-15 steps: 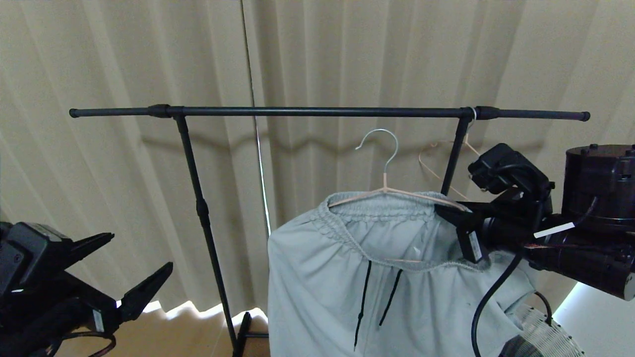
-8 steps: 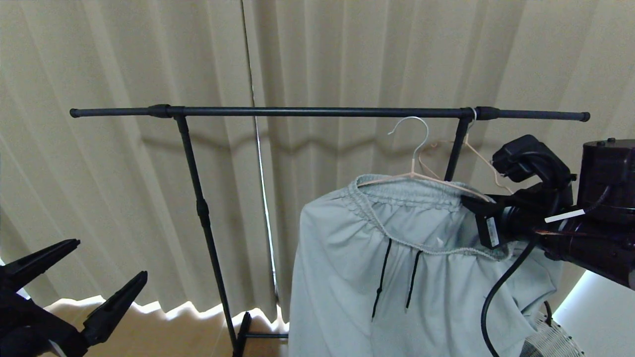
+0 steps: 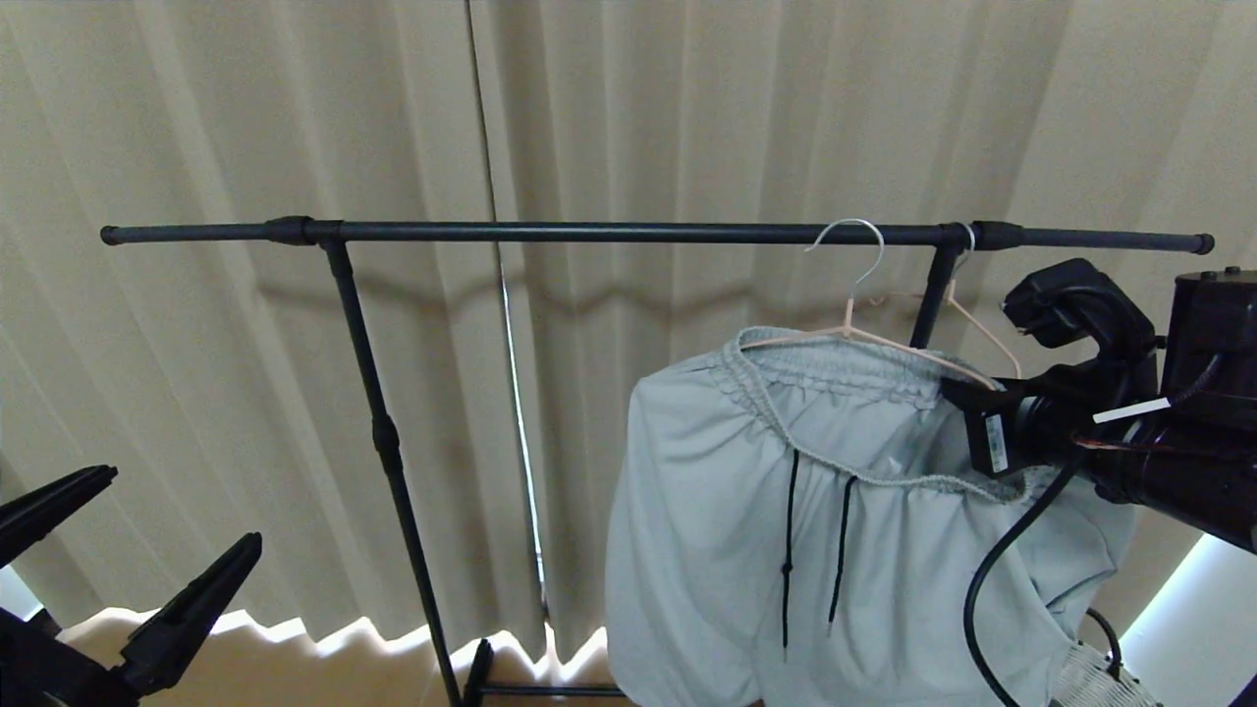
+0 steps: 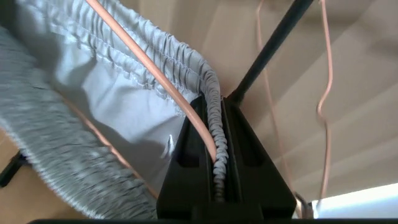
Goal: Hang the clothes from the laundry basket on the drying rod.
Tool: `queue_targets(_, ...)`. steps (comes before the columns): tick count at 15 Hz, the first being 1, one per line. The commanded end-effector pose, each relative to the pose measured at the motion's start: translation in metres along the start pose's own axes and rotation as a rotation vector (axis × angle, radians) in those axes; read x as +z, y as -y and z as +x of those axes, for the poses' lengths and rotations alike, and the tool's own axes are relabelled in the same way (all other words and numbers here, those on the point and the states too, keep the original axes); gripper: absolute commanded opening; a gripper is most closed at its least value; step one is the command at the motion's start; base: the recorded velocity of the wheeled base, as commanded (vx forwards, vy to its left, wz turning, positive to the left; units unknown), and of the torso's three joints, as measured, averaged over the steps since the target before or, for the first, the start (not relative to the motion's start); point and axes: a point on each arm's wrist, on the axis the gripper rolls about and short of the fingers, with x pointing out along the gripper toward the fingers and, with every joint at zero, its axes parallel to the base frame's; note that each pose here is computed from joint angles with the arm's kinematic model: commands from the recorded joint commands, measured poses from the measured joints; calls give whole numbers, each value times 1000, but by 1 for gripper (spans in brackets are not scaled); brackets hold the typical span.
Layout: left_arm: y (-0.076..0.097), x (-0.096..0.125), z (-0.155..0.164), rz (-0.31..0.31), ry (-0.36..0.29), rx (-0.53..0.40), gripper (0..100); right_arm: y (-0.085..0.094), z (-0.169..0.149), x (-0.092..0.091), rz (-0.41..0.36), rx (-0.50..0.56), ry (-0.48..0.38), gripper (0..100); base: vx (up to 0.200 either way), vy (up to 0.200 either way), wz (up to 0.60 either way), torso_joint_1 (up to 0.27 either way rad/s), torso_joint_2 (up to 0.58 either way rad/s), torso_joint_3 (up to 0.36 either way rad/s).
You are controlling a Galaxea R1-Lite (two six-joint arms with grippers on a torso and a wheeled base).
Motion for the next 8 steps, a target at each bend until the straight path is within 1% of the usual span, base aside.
queue_targets(1, 0, 0, -1, 1, 7, 2, 100, 0, 1, 1, -2, 0, 1, 0, 200, 0, 0, 2, 2, -7)
queue_targets(4, 0, 0, -4, 3, 14, 5, 100, 1, 1, 3, 1, -3, 9, 0, 200, 0, 0, 2, 1, 4)
queue_targets(6, 1, -1, -9, 4, 24, 9, 100, 1, 4, 9, 4, -6, 21, 0, 0, 0, 0, 0, 0, 0)
queue_targets(8, 1, 1, -12, 7, 47, 17, 100, 0, 9, 13, 6, -32, 23, 0, 0, 0, 0, 0, 0, 0)
